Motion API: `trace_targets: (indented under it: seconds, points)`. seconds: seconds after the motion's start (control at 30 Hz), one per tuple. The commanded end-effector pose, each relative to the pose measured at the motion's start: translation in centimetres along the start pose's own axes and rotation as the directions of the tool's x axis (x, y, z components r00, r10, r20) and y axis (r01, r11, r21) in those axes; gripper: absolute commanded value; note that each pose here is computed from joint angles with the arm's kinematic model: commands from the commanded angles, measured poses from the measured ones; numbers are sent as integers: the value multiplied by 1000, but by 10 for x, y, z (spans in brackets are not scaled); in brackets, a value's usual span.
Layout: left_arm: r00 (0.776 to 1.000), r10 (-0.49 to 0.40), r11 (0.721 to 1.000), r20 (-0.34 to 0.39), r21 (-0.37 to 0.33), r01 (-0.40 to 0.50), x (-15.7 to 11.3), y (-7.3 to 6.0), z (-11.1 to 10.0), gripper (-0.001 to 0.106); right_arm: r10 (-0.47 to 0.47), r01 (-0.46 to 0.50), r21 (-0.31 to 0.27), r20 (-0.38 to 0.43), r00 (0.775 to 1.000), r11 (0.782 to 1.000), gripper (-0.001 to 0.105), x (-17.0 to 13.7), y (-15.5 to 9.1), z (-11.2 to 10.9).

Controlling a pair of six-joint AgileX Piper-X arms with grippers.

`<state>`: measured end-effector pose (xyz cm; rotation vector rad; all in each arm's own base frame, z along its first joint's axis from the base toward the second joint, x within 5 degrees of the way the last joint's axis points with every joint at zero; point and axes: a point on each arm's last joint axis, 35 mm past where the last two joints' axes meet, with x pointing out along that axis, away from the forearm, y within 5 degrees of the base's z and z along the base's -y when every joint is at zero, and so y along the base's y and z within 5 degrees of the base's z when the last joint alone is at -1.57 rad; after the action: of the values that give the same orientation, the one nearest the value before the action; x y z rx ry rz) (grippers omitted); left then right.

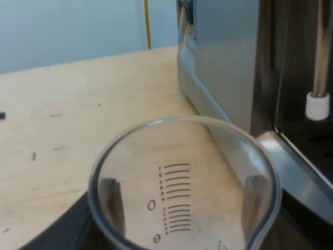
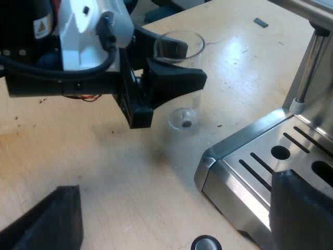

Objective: Pour the beans into the coffee machine

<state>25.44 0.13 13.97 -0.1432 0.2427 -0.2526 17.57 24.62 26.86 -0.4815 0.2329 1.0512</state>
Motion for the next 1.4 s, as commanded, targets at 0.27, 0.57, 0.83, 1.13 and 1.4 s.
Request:
trace_targets:
  seconds: [0.27,0.57,0.83,1.13,1.4]
  points:
    - [1000,-29,1000,12,-9,29,10,2,3,61,-3,4,-9,15,1000,1000,79,0,0,2]
    - [1000,-26,999,-18,-20,26,10,3,-1,62,-3,4,-9,15,1000,1000,79,0,0,2]
    - [994,-18,999,-109,-51,13,9,3,-11,62,-3,4,-9,15,1000,1000,79,0,0,2]
    - [986,-11,997,-168,-71,-1,6,3,-15,62,-3,4,-9,15,1000,1000,79,0,0,2]
    - [938,21,991,-346,-118,-66,-11,-1,-17,62,-2,1,49,10,1000,999,79,0,0,2]
